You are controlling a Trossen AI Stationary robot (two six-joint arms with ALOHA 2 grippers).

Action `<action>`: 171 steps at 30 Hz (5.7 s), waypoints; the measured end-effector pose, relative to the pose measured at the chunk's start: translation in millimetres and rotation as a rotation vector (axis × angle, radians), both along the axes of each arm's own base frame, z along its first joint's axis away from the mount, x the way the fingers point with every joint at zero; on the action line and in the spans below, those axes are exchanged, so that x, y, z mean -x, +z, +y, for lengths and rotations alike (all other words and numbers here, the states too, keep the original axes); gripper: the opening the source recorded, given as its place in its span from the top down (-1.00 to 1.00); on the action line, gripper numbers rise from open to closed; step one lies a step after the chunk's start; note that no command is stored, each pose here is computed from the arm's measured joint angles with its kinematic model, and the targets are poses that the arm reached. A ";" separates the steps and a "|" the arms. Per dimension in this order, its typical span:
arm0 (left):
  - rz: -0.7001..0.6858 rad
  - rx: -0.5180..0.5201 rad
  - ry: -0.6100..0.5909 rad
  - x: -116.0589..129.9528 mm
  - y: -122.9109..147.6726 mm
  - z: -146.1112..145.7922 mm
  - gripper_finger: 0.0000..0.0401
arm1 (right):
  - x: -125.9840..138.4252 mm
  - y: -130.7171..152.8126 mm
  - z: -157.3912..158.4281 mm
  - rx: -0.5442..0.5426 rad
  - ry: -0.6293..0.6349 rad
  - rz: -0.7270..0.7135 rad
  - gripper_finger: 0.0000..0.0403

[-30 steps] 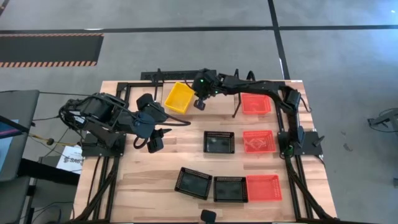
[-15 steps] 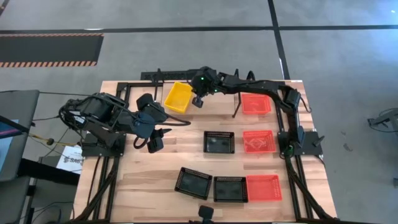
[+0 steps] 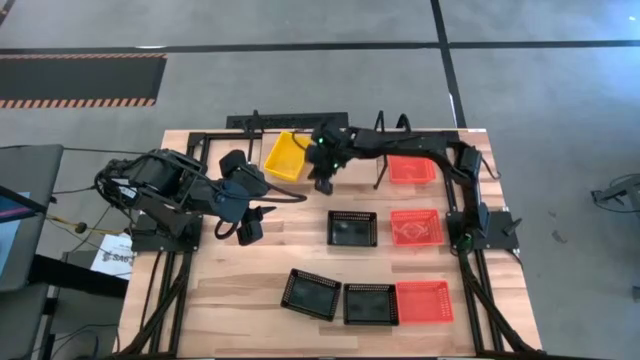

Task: Stack baskets on shelf by color
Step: Move the stacked yellow bin on the left of the shelf, then put the top black bin on the shelf

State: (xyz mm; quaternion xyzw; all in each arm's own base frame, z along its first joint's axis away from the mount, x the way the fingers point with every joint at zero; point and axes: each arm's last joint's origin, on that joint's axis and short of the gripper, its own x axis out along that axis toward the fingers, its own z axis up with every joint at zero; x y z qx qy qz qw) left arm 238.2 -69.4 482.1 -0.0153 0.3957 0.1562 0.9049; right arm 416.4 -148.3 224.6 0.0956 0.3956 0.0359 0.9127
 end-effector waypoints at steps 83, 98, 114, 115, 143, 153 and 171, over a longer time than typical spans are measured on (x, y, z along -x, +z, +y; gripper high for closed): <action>-0.012 -0.058 0.030 -0.5 0.6 2.6 0.01 | -9.6 28.5 78.6 0.343 -0.018 0.077 1.00; 0.003 -0.135 0.022 -2.1 1.0 8.8 0.01 | 157.4 170.4 130.7 0.269 -0.282 0.177 1.00; 0.027 -0.100 0.086 -7.5 0.3 34.2 0.01 | 259.5 194.6 137.0 0.187 -0.549 0.282 0.88; 0.027 -0.100 0.091 -7.7 0.3 35.4 0.01 | 260.4 194.2 134.3 0.194 -0.557 0.295 0.88; 0.353 -0.055 -0.097 -153.8 -121.4 17.0 0.01 | 233.4 181.4 138.0 0.173 -0.444 0.386 0.93; 0.624 -0.032 -0.214 -212.8 -235.3 7.3 0.11 | 241.7 187.1 150.7 0.189 -0.349 0.341 0.93; 0.292 0.290 -0.163 -251.7 -220.6 108.4 0.24 | 266.3 261.6 173.8 0.072 -0.158 -0.105 0.94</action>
